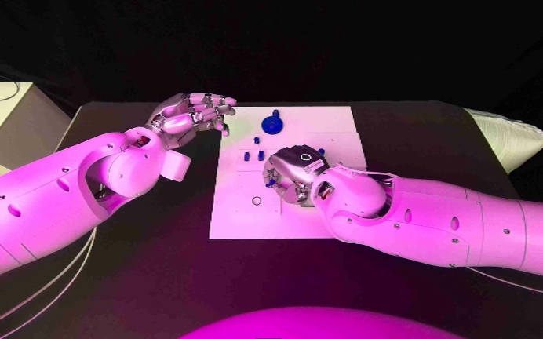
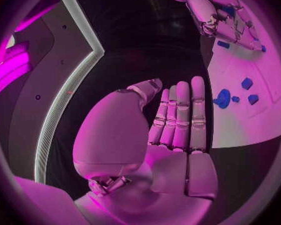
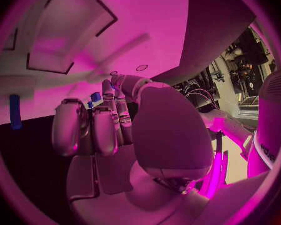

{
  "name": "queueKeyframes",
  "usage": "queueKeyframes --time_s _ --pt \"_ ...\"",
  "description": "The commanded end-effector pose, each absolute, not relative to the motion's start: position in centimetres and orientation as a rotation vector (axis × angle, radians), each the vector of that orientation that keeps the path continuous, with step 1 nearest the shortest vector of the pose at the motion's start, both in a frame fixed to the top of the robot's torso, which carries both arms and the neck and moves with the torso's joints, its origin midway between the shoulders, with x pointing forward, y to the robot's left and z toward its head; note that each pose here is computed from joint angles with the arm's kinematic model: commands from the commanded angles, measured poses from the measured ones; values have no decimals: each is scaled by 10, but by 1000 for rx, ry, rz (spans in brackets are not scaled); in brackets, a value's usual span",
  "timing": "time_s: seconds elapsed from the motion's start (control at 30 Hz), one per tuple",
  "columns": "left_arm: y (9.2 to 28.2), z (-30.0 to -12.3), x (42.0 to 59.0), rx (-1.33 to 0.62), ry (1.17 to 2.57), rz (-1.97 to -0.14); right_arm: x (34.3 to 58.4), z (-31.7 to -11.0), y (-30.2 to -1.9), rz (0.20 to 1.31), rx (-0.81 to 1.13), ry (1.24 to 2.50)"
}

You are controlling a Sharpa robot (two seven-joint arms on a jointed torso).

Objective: Assemble the parts on the task board

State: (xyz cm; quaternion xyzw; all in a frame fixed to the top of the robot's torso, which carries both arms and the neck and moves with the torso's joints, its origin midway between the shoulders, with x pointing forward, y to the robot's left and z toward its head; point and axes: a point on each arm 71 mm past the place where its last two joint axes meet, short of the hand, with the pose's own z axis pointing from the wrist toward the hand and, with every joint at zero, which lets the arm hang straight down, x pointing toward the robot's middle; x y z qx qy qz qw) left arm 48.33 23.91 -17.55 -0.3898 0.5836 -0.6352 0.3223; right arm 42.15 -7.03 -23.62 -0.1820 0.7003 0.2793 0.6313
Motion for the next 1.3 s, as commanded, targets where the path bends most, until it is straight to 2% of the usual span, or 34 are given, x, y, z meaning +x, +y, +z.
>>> queueKeyframes --time_s 0.03,0.23,0.47,0.93,1.3 --pt "237 -175 483 -1017 1537 -1690 419 -238 -72 628 -416 1579" --pt "237 -175 483 -1018 1537 -1690 416 -234 -74 657 -383 1522" --pt "237 -175 483 -1018 1538 -1690 412 -231 -76 658 -389 1517" --pt "238 -175 483 -1019 1539 -1687 410 -235 -72 591 -472 1609" --pt "238 -175 483 -1019 1539 -1686 413 -232 -70 529 -450 1577"
